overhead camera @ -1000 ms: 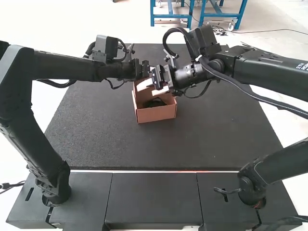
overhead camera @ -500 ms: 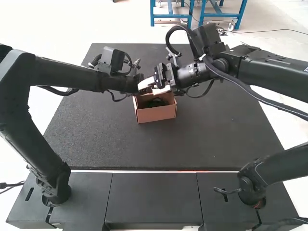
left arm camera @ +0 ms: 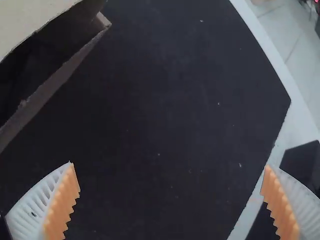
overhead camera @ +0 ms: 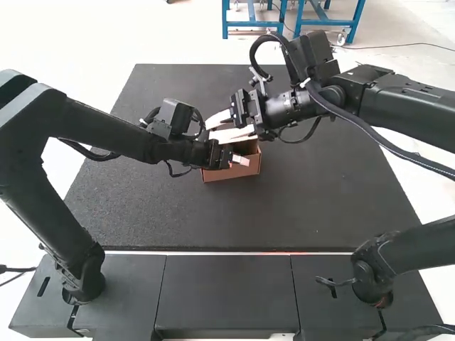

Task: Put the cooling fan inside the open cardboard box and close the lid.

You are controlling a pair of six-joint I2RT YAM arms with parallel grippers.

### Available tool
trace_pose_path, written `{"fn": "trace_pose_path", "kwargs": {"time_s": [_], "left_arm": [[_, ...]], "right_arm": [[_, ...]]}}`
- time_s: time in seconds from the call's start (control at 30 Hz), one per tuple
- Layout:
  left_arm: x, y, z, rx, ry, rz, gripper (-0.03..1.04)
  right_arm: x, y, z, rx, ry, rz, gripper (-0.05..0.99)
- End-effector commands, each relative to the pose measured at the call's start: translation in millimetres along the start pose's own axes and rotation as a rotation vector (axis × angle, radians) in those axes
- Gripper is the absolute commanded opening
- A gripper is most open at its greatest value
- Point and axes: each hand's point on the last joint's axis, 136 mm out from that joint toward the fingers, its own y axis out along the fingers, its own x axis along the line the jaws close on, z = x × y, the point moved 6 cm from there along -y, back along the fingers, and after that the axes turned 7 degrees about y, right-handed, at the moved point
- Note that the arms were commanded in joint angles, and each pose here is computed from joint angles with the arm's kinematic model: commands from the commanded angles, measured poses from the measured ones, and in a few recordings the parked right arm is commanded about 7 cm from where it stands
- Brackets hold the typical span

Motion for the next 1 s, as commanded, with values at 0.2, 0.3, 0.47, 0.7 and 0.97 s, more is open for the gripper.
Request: {"fn": "trace_pose_path", "kwargs": {"time_s": [0.2,0.3,0.47,0.7,0.97], "left_arm": [[-39.8,-41.0,-87.0,-0.193,0.094,0.047,0.85],[-43.5,-50.9,-109.1,-0.241,0.110,0.059,0.85],[-6.3,-56.4,-122.9,-0.293,0.081,-0.010,0.85],[23.9,-43.8,-105.4,-0.269,0.055,-0.046,0.85],[39.7,-31.3,-80.4,-0.226,0.029,-0.064,0.85]], "right_arm": [[0.3,-0.8,9.5,0.017,0.016,-0.018,0.91],[-0.5,-0.7,10.5,0.017,0.025,-0.018,0.91],[3.6,-2.8,7.7,0.007,0.028,-0.026,0.91],[10.4,-8.4,4.3,0.002,0.026,-0.026,0.91],[21.7,-16.7,1.5,-0.016,0.007,-0.046,0.91]]}}
